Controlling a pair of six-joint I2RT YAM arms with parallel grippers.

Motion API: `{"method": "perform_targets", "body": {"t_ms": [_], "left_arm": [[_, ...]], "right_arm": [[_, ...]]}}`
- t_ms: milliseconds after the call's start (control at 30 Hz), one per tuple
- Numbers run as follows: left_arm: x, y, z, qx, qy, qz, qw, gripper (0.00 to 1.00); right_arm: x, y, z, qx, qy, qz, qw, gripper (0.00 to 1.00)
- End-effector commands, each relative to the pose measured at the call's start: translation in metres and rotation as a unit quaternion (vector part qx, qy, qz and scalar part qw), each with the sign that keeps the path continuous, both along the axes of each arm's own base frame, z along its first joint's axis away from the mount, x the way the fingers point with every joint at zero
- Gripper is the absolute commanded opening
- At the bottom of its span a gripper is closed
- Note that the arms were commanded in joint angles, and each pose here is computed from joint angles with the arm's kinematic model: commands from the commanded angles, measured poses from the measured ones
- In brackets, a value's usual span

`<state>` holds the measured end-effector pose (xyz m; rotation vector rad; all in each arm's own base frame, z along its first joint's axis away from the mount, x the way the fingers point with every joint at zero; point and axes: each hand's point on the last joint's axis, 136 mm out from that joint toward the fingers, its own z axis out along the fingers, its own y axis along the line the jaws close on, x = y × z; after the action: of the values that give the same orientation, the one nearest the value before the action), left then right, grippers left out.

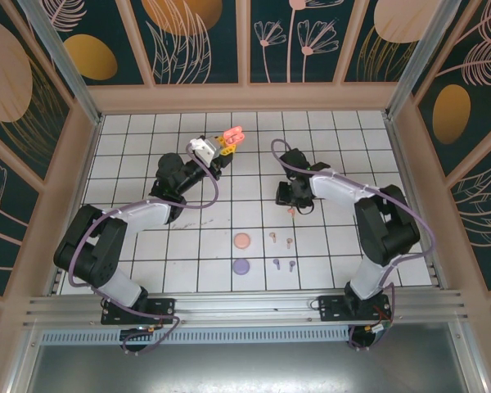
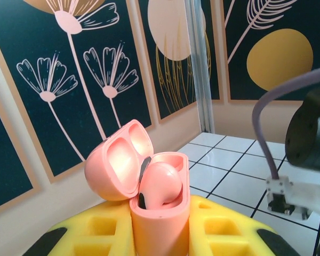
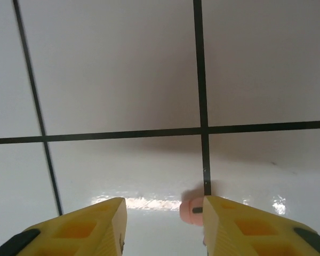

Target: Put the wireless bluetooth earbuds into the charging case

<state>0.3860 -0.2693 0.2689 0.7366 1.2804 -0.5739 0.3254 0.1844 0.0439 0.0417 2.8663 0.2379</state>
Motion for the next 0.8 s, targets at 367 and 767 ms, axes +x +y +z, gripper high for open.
{"method": "perform_targets", "body": {"t_ms": [367,767], "left_arm": [[-0.006,0.000,0.019,-0.016,-0.021,-0.002,1.000,0.00],[-0.002,-0.002,0.018,-0.014,-0.018,-0.003,1.000,0.00]], "right_arm": [[-0.006,-0.013,-0.009,-0.061,0.022,0.053,0.997,0.42],[-0.010,-0.009,-0.024,-0.077,0.041,0.076,0.993,0.41]]}}
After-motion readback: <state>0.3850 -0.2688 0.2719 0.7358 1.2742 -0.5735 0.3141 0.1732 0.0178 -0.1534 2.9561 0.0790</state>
